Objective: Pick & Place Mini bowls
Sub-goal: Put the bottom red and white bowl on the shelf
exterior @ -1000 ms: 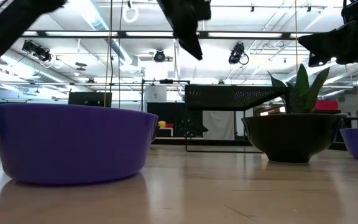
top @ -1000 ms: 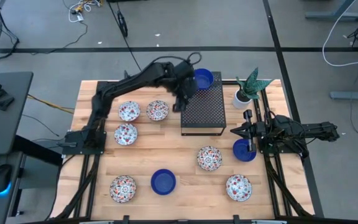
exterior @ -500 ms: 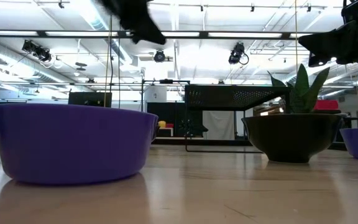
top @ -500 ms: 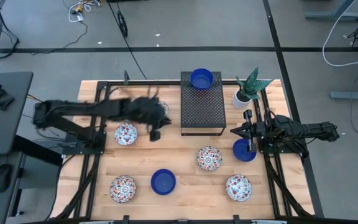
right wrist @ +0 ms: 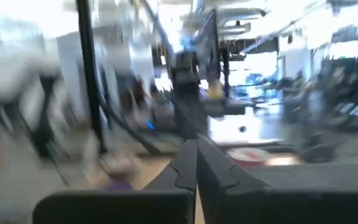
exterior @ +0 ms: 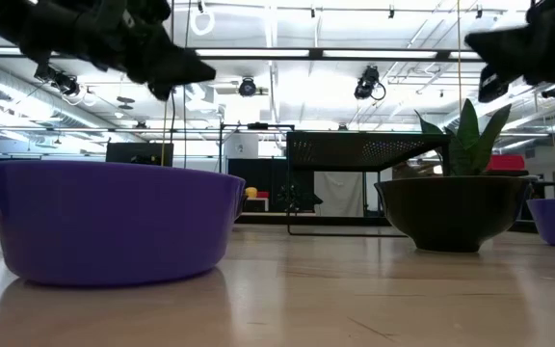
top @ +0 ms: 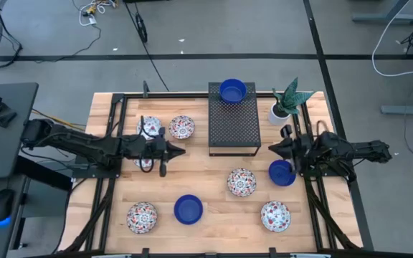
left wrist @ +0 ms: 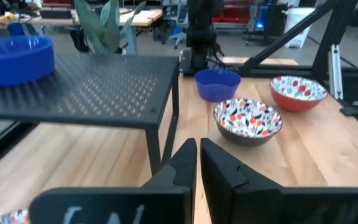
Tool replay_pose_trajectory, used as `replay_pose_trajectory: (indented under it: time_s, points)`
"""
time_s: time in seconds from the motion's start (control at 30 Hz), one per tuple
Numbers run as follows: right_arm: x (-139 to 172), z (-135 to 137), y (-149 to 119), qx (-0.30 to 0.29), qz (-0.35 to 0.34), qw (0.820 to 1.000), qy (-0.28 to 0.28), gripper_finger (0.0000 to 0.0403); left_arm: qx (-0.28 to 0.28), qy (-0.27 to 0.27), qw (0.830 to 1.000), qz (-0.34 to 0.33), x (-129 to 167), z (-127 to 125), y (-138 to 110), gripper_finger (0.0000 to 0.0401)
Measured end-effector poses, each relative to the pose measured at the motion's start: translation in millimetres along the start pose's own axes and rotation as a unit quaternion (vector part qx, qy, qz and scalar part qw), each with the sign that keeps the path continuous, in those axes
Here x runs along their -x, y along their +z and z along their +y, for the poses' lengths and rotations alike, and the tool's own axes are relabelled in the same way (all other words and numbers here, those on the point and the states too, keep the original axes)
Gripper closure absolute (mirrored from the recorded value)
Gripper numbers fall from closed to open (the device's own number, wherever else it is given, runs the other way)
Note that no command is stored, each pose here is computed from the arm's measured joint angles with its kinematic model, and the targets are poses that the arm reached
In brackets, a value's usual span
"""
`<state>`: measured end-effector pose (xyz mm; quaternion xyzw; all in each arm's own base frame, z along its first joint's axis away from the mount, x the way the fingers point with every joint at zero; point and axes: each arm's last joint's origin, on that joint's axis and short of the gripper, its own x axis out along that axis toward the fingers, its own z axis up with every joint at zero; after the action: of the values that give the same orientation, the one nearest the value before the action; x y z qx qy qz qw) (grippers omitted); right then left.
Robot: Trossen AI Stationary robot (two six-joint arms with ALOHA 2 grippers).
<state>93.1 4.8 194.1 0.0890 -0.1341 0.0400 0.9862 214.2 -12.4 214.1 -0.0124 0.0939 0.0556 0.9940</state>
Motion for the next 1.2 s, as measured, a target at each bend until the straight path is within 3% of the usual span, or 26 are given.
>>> replay_pose_trajectory:
  time_s: [0.13, 0.33, 0.57, 0.7, 0.8, 0.87, 0.97, 1.2]
  points:
    - [-0.1, 0.2, 13.9, -0.089, -0.079, 0.993, -0.022, 0.0394, 0.016, -0.011, 1.000, 0.004, 0.0, -1.1, -1.9, 0.0377]
    - [-12.2, 10.7, 17.8, -0.138, -0.099, 0.985, 0.040, 0.0394, -0.001, -0.013, 1.000, 0.004, 2.1, -10.7, -2.6, 0.0378]
    - [-57.1, 42.8, 4.5, -0.156, 0.016, 0.987, -0.016, 0.0394, -0.010, -0.032, 0.999, 0.008, 5.3, -23.2, -4.4, 0.0380]
    - [-96.6, 81.9, 13.4, -0.084, 0.091, 0.992, 0.015, 0.0394, -0.013, -0.046, 0.999, 0.009, 7.0, -29.2, -4.9, 0.0382]
    - [-121.1, 113.2, 26.5, -0.064, 0.175, 0.982, 0.036, 0.0394, -0.013, -0.045, 0.999, 0.012, 8.0, -32.0, -5.9, 0.0382]
    - [-130.9, 130.9, 31.0, -0.068, 0.264, 0.962, 0.019, 0.0394, -0.013, -0.044, 0.999, 0.012, 8.8, -33.9, -6.0, 0.0382]
    - [-138.2, 151.5, 37.4, -0.087, 0.391, 0.915, -0.039, 0.0394, -0.014, -0.047, 0.999, 0.011, 9.5, -36.0, -6.1, 0.0382]
    - [-138.5, 190.8, 31.8, -0.144, 0.604, 0.776, -0.113, 0.0375, -0.012, -0.043, 0.999, 0.011, 9.7, -36.3, -6.1, 0.0382]
